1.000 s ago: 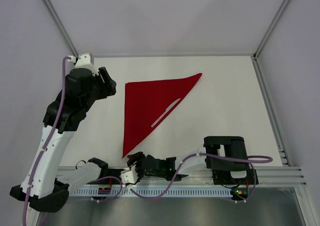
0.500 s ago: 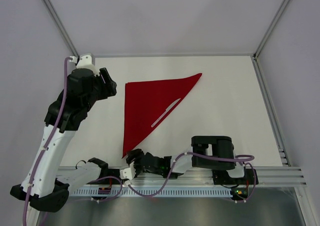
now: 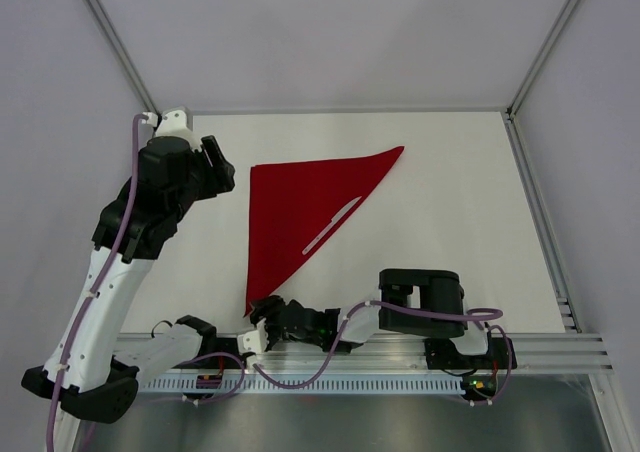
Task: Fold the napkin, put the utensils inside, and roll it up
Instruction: Fold the napkin at the center of the board.
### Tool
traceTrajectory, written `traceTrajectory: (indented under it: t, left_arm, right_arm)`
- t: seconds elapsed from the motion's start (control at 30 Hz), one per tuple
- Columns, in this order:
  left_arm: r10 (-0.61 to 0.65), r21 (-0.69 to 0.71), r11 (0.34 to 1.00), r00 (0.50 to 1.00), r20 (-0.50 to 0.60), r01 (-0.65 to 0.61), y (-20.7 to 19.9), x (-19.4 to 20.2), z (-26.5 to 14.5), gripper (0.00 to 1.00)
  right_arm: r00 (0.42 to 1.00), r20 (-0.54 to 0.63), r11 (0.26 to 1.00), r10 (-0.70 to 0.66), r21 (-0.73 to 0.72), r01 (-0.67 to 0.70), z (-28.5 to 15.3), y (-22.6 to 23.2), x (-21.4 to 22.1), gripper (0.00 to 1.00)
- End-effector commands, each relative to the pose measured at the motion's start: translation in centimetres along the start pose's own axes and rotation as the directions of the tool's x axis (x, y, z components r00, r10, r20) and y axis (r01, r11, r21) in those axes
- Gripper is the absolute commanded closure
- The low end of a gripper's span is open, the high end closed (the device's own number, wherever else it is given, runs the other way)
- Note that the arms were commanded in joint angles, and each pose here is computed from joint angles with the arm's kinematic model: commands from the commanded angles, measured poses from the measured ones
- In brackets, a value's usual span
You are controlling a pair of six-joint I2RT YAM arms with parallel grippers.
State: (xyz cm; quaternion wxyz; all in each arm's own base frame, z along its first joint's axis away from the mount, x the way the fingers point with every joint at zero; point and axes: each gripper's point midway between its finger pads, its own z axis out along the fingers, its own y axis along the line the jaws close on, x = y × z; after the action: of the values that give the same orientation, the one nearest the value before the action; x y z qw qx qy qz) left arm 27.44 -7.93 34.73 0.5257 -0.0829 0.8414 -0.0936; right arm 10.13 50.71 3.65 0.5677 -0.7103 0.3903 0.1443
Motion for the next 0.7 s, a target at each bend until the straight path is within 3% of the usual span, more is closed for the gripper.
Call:
traceTrajectory:
  t: [0.0,0.4,0.67]
  left_arm:
    - [0.018,-0.007,1.0,1.0,0.019,-0.018,0.1,-0.28,0.33,0.36]
    - [0.023,-0.001,1.0,1.0,0.009,-0.023,-0.09,0.02,0.81,0.36]
    - [0.025,0.007,1.0,1.0,0.006,-0.025,-0.32,0.11,1.11,0.36]
  right_arm:
    - [0.997,0.069,1.0,0.023,-0.003,-0.023,0.88,-0.03,-1.59,0.49]
    - [0.999,0.047,1.0,0.024,-0.004,-0.024,1.39,0.4,-0.94,0.53]
    - [0.999,0.037,1.0,0.026,-0.005,-0.026,1.44,0.39,-0.82,0.62]
